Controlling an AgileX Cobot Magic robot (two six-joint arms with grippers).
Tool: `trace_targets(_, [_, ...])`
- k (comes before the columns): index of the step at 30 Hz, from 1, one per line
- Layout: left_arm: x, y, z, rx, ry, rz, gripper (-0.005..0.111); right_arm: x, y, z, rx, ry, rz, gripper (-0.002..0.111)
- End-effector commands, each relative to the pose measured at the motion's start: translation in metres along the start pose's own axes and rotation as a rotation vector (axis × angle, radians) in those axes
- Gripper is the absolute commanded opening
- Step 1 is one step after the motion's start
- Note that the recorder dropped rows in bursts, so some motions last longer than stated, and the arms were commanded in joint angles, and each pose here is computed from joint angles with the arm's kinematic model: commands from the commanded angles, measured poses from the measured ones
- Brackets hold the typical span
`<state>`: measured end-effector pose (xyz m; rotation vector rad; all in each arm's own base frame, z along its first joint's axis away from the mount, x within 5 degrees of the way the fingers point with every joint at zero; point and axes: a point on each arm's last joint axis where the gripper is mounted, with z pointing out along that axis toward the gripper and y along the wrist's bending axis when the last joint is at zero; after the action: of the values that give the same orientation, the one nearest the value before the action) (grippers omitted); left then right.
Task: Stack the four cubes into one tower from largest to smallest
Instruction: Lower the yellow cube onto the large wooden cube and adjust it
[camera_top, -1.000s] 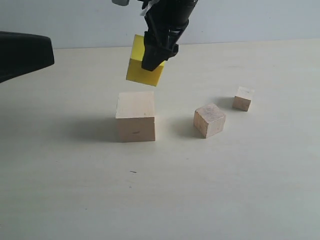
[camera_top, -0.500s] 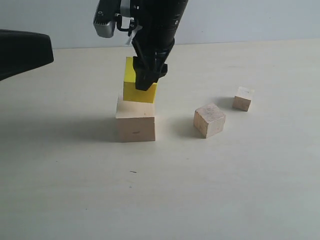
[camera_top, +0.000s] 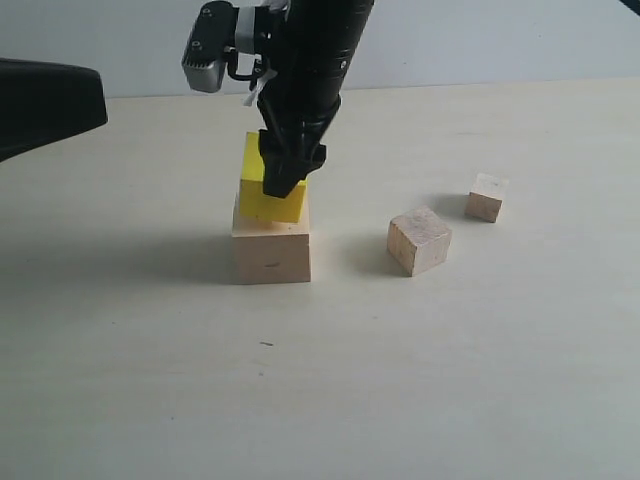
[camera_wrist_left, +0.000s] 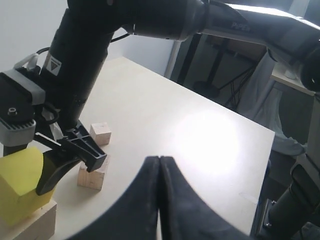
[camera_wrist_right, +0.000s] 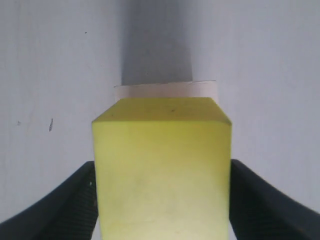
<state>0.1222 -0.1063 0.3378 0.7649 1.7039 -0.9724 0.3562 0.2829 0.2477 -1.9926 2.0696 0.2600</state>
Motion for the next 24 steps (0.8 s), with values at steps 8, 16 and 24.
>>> trace_targets(8, [0.0004,0.0003,0.0004,-0.005,-0.004,0.002,0.000,-0.0006,-0.0019,0.0028,-0.002,-0.008,-0.008,0.000])
trace_targets(16, [0.0006,-0.0004,0.0004,0.002,-0.002,0.002,0.000,-0.0003,-0.0022,0.0055,-0.007,-0.006,-0.041,0.000])
trace_targets(24, [0.0006,-0.0004,0.0004,0.002,-0.002,0.002,0.000,-0.0020,-0.0011,0.0054,-0.019,-0.025,-0.050,0.008])
